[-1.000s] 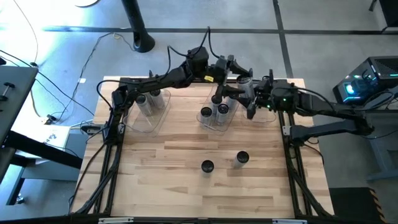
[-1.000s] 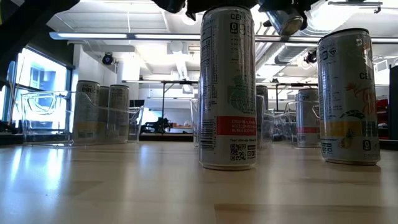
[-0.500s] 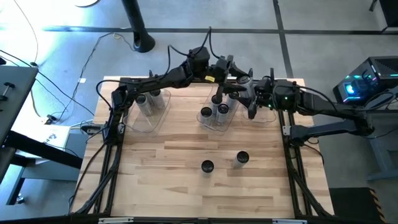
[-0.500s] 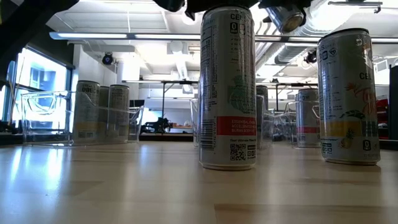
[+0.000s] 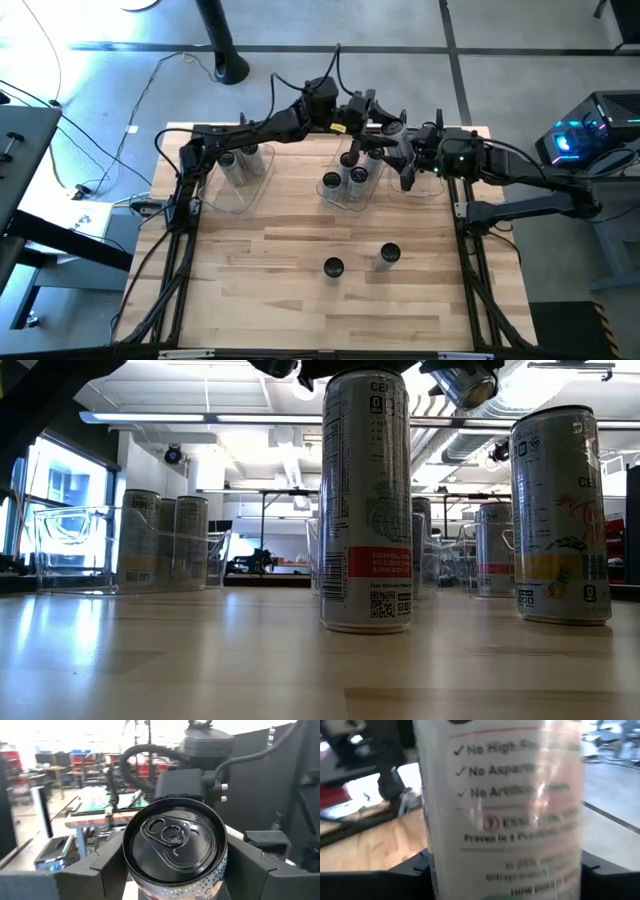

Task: Sort soda cans
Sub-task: Put the white-pink soda can into the top right transparent bin

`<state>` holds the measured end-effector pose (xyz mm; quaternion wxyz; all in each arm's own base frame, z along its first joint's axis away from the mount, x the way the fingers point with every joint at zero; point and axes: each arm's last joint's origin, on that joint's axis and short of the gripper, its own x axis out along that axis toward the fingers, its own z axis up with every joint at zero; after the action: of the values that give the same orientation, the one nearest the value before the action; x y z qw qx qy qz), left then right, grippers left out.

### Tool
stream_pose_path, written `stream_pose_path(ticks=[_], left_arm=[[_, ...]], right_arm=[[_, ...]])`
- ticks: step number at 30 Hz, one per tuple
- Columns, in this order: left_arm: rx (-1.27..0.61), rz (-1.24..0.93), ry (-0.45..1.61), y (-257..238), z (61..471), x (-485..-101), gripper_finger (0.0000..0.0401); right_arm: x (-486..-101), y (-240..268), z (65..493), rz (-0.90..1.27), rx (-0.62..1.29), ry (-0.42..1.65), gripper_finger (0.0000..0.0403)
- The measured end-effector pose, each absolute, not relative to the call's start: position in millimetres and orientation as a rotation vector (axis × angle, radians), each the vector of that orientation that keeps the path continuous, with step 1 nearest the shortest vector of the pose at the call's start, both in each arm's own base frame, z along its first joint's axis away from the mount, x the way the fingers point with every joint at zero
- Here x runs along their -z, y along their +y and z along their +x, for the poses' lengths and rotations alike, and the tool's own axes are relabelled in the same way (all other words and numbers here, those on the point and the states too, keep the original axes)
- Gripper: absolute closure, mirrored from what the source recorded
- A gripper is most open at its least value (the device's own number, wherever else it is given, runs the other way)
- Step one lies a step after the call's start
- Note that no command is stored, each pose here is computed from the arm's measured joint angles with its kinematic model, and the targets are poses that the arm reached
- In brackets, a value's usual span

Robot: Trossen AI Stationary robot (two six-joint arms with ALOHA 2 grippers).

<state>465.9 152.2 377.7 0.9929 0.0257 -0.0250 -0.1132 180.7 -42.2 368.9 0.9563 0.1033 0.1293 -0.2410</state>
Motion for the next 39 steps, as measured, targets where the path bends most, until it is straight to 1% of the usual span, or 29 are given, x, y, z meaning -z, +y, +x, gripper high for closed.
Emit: stream_pose_path(ticks=[3,6,12,21,26,34,39], left_arm=[[0.181,0.042,-0.061,159.1,463.8,-379.3,0.0159],[0.173,0.024,-0.078,162.6,462.8,-380.9,0.0159],[0.155,0.036,-0.113,163.1,462.6,-384.2,0.0159],[0.138,0.023,-0.110,164.1,462.7,-383.5,0.0159],[0.134,0.006,-0.121,165.4,461.8,-385.3,0.0159],[0.122,0.008,-0.123,167.7,461.2,-384.8,0.0159],[0.119,0.023,-0.124,169.1,460.7,-384.7,0.0159]], right_arm=[[-378.1,-43.4,176.6,0.240,0.546,0.238,0.0131],[-386.6,-43.4,170.9,0.229,0.589,0.256,0.0122],[-400.5,-42.0,162.8,0.191,0.593,0.281,0.0117],[-401.5,-41.9,161.6,0.186,0.595,0.289,0.0115],[-405.2,-42.2,162.8,0.182,0.595,0.251,0.0115],[-404.0,-44.1,169.3,0.068,0.597,0.292,0.0115],[-402.1,-45.8,175.5,0.094,0.616,0.289,0.0110]])
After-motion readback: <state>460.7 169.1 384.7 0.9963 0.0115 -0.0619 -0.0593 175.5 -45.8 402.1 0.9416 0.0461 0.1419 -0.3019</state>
